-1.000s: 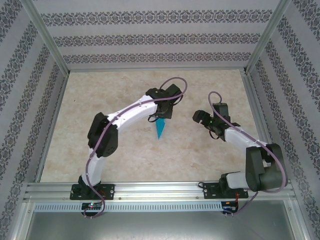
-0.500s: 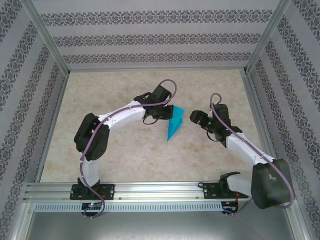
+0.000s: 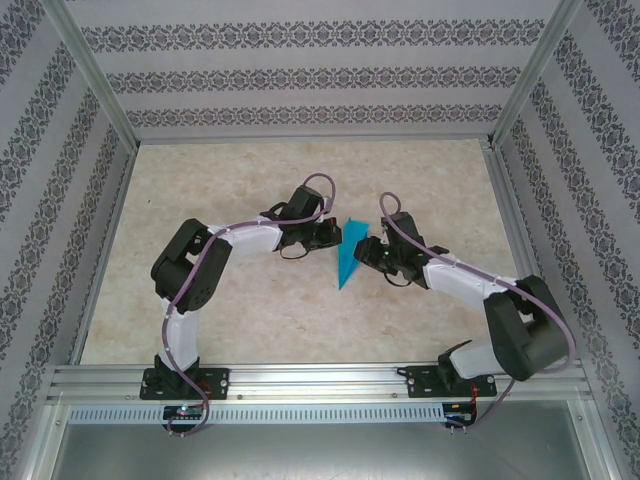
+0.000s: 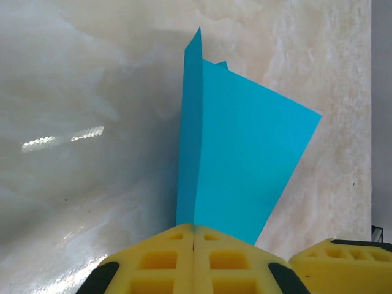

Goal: Fold a paper plane with a square sheet of paper (pick it up from the middle)

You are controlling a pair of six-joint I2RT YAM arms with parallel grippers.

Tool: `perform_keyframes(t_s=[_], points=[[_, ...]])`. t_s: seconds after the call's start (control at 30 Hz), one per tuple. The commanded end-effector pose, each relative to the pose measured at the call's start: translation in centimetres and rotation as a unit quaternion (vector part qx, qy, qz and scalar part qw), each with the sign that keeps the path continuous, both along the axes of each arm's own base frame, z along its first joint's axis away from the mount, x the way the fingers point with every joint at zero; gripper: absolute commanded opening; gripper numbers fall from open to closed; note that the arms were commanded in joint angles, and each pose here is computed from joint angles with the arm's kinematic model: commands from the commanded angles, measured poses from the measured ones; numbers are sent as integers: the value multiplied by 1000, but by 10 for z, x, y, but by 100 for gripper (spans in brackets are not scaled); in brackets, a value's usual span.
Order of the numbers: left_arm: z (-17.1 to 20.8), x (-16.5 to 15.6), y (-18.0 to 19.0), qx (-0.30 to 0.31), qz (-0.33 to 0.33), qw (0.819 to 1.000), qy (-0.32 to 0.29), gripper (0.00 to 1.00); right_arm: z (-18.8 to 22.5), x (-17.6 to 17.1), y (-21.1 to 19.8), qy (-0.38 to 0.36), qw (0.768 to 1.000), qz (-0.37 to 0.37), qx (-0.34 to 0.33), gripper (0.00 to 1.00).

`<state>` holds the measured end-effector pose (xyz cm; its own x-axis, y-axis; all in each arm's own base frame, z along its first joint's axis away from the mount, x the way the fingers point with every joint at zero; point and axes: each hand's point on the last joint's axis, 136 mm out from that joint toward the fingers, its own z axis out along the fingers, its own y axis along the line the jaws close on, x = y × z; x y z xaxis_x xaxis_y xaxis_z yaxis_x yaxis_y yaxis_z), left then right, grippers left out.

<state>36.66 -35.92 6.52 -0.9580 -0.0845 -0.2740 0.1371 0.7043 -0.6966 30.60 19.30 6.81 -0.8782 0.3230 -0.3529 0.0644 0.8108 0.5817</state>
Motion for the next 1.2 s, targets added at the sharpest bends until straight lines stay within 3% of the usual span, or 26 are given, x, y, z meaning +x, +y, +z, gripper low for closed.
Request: perform_keyframes(t_s=[0.0,0.2,0.57,1.17], points=[[10,11,-3,-32,5,999,-19,0,11,14,15,-14,1000,8,16,32],[3,9,1,-28,8,999,-13,0,-1,17,17,1,1000,9,-4,31],[-6,10,7,-23,12,1000,-4,0,-25,14,14,22,998,22,-57,44],[-13,10,7,-19,12,1000,3,0,-25,9,39,24,999,47,-7,59]])
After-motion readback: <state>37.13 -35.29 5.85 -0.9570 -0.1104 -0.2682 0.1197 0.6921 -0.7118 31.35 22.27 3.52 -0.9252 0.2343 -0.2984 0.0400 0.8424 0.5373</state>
